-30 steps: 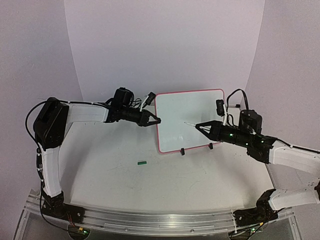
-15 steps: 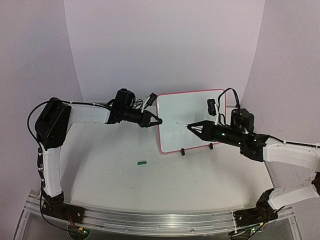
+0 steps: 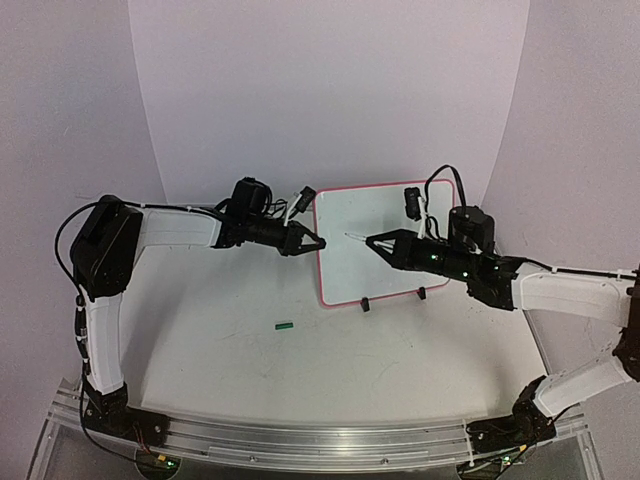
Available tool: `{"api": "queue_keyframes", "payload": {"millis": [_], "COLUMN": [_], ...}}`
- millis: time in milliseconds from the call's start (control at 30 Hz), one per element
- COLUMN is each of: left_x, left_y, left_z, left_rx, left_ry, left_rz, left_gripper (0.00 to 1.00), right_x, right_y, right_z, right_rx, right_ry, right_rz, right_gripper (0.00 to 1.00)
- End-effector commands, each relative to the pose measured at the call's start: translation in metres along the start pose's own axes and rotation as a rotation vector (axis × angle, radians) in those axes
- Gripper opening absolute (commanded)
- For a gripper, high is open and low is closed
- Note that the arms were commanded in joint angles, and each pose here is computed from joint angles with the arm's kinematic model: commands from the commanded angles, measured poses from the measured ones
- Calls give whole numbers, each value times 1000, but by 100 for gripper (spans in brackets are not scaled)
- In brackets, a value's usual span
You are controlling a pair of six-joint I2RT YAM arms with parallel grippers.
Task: Write a sentence on the whiteboard
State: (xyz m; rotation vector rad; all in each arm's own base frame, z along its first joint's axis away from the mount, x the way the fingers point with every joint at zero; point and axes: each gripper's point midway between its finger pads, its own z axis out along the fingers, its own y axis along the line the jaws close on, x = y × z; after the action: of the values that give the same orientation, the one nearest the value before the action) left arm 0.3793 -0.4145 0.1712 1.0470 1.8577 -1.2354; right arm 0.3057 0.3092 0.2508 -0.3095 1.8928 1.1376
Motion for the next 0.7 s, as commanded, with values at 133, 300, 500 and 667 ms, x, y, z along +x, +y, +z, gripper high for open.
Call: {"api": "queue_keyframes", "payload": {"millis": [133,300,500,667], "left_x": [49,49,50,51], "left_y": [-3,-4,-4,-3], "left_z": [15,16,16,16], "left_rx": [13,18,19,17], "left_ry": [151,152,154,156], "left_rz": [-101,-103,-104,-104], "left_gripper": [0,0,0,0], "right_x": [-31,-32,-38,-44], "right_y": [9,5,0,-1], "right_z": [16,23,33,45], "right_rx": [-3,8,32,34], "right_ry": [-76,-74,-87,-98], "right_rz": [-102,-110,-134,-159], "right_gripper": [0,0,0,0]}}
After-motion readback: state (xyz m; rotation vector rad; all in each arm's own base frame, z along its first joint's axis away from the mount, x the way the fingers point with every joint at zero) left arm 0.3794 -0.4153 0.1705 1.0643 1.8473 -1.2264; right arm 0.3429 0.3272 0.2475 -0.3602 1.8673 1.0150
